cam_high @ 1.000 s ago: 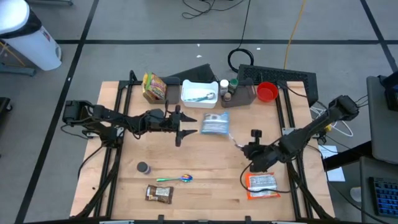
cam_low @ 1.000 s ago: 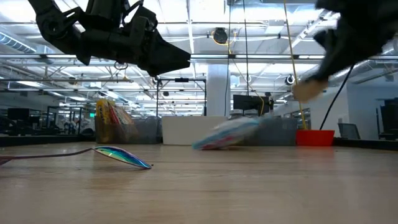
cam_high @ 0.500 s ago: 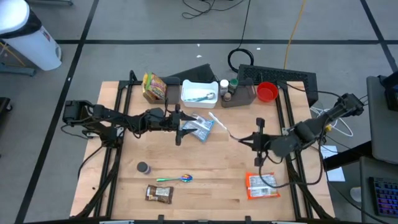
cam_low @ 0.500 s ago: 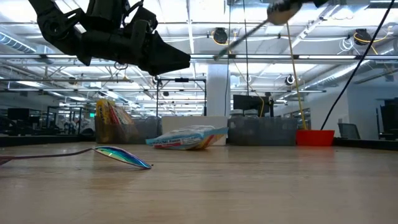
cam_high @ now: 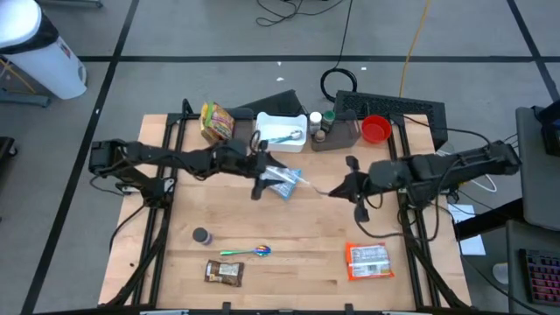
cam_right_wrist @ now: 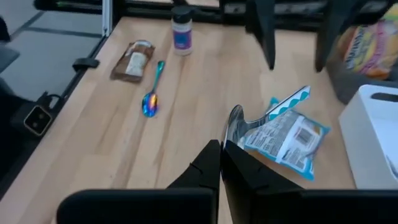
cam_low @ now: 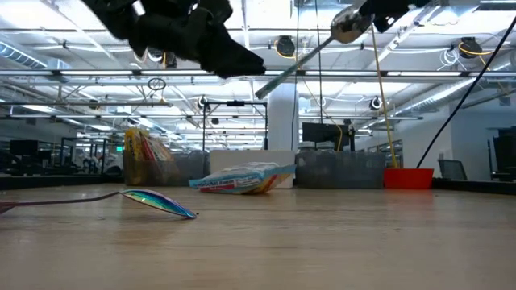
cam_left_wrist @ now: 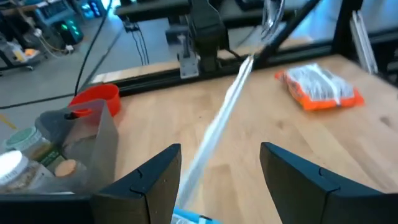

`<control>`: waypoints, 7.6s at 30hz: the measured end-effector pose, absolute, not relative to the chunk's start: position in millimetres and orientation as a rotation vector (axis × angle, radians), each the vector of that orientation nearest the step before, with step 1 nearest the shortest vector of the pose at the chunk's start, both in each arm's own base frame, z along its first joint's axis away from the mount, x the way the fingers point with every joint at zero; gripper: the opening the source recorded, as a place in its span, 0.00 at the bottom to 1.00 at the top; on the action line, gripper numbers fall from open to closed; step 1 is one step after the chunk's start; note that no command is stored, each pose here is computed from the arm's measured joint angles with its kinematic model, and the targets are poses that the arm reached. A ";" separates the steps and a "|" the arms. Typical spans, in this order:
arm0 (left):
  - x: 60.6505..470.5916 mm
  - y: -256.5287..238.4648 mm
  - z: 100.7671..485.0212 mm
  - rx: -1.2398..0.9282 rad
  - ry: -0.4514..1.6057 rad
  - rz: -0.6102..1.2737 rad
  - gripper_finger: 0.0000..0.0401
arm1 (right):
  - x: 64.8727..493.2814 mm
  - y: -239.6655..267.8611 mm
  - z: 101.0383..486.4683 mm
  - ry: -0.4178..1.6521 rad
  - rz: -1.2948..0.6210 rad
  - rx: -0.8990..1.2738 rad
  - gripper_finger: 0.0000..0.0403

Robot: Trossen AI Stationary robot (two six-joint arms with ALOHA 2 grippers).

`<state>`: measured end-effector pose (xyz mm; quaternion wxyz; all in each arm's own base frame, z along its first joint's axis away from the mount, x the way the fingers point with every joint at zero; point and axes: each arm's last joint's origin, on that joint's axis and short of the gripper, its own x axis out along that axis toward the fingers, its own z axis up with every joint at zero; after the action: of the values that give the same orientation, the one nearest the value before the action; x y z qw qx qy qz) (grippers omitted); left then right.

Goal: Pick & Place Food Item
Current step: Put the white and blue spoon into the white bin

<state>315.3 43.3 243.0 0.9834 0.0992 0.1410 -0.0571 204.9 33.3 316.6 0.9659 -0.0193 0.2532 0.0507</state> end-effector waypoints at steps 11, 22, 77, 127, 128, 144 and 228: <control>322.7 50.2 284.6 0.196 0.397 -0.293 0.56 | 219.9 -1.7 318.3 0.432 0.241 -0.050 0.00; 315.9 73.4 288.3 0.070 0.407 -0.346 0.56 | 227.0 -3.9 324.4 0.323 0.357 -0.083 0.00; 319.1 63.1 286.2 0.201 0.432 -0.288 0.09 | 226.1 -20.0 325.6 0.311 0.287 -0.107 0.01; 330.4 -1.0 281.7 1.291 0.858 0.456 0.09 | 207.0 -98.7 228.9 -0.181 -0.036 0.948 0.55; 333.8 -1.4 278.3 1.311 0.863 0.450 0.09 | 208.4 -99.3 228.5 -0.188 -0.023 0.951 0.55; 355.4 1.4 254.9 1.456 0.993 0.570 0.09 | 214.9 -107.4 213.9 -0.158 -0.096 0.856 0.52; 326.2 8.3 307.3 0.955 0.645 0.750 0.62 | 207.3 -111.8 228.6 -0.214 -0.067 0.744 0.00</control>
<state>326.2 8.3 307.3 0.7728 0.4408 0.2979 0.3462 207.3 -111.8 228.6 0.9255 0.3626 -0.1043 -0.0326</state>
